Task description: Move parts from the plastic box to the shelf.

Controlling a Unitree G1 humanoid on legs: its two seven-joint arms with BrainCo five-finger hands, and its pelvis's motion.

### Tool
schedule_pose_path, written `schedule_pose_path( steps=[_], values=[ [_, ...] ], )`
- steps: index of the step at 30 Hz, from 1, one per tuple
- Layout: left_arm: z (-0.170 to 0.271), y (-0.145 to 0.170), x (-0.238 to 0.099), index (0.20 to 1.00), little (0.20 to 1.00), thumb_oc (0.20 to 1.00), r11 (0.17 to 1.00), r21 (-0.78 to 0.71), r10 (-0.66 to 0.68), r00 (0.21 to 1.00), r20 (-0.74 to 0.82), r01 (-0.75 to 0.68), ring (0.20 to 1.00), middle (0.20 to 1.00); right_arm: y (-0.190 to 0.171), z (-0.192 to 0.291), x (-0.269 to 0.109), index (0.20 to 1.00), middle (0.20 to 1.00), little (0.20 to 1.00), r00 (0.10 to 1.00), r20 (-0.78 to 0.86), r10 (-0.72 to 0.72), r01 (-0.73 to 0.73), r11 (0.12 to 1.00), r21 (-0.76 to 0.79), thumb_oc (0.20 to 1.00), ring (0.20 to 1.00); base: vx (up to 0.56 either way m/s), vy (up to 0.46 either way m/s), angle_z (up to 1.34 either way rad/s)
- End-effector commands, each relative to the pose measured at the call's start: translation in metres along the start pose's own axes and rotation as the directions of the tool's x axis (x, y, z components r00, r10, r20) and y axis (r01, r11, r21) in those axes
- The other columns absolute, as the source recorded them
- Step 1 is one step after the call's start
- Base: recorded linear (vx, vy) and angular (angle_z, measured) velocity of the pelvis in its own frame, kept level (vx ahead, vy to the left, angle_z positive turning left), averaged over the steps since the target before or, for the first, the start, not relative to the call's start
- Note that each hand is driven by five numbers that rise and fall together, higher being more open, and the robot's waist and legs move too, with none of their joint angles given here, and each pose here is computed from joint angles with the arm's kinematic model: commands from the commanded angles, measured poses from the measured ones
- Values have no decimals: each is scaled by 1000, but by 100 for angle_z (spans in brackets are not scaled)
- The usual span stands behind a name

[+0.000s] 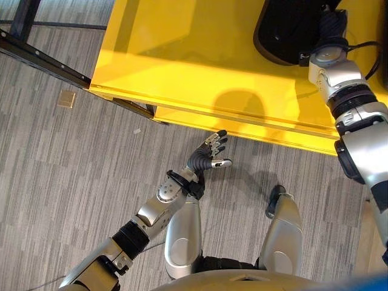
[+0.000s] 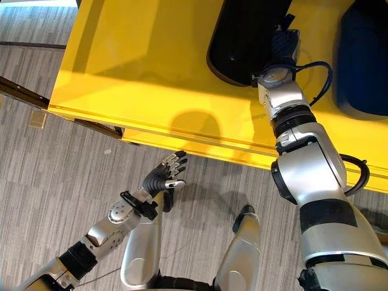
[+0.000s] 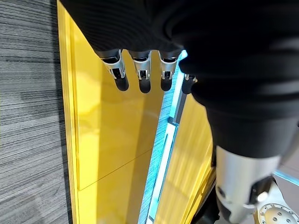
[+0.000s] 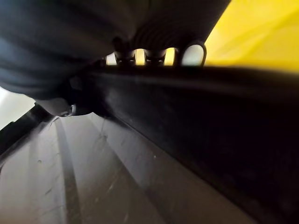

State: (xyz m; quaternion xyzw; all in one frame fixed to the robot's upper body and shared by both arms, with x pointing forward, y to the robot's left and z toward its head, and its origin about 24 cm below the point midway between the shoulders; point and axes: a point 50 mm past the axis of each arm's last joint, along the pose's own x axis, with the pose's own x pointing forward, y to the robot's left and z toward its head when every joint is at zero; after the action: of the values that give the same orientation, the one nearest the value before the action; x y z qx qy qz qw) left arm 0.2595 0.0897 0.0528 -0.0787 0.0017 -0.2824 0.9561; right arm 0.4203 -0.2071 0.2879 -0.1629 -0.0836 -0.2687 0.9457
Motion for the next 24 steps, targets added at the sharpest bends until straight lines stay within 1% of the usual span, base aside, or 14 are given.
schedule_pose_path(
  steps=[1, 2, 4, 6, 12, 14, 21, 24],
  values=[
    [14, -22, 2, 1000, 1000, 1000, 995, -48, -77, 990, 118, 83, 1000, 1000, 10, -12, -4, 200, 200, 200, 999, -30, 37, -38, 999, -36, 200, 200, 0, 0, 0],
    [14, -22, 2, 1000, 1000, 1000, 995, -49, -76, 990, 118, 83, 1000, 1000, 10, -12, -3, 200, 200, 200, 999, -27, 35, -36, 999, -38, 200, 200, 0, 0, 0],
    [14, -21, 2, 1000, 1000, 1000, 994, -75, -69, 990, 123, 79, 1000, 1000, 11, -8, -4, 200, 200, 200, 999, 21, 34, -31, 994, -106, 200, 200, -3, 18, 0],
    [14, -22, 1, 1000, 1000, 1000, 992, -95, -75, 989, 126, 87, 1000, 1000, 14, -10, -5, 200, 200, 200, 999, 0, 45, -45, 995, -92, 200, 200, -2, 15, -1],
    [11, -23, 0, 1000, 1000, 1000, 992, -90, -81, 990, 114, 92, 1000, 1000, 19, -12, -8, 200, 200, 200, 998, 16, 64, -61, 983, -174, 200, 200, -5, -2, 0],
    [10, -22, 0, 1000, 1000, 1000, 993, -88, -68, 991, 115, 78, 1000, 1000, 20, -14, -8, 200, 200, 200, 997, 36, 75, -64, 966, -249, 200, 200, -38, -17, 2],
    [10, -15, -2, 1000, 1000, 1000, 996, -73, -42, 991, 131, 52, 1000, 1000, 24, -25, -11, 200, 200, 200, 996, -17, 85, -87, 955, -283, 200, 200, 0, 0, 0],
    [12, -13, -2, 1000, 1000, 1000, 996, -78, -39, 990, 134, 50, 1000, 1000, 23, -30, -11, 200, 200, 200, 997, -32, 72, -79, 941, -329, 200, 200, 0, 0, 0]
  ],
)
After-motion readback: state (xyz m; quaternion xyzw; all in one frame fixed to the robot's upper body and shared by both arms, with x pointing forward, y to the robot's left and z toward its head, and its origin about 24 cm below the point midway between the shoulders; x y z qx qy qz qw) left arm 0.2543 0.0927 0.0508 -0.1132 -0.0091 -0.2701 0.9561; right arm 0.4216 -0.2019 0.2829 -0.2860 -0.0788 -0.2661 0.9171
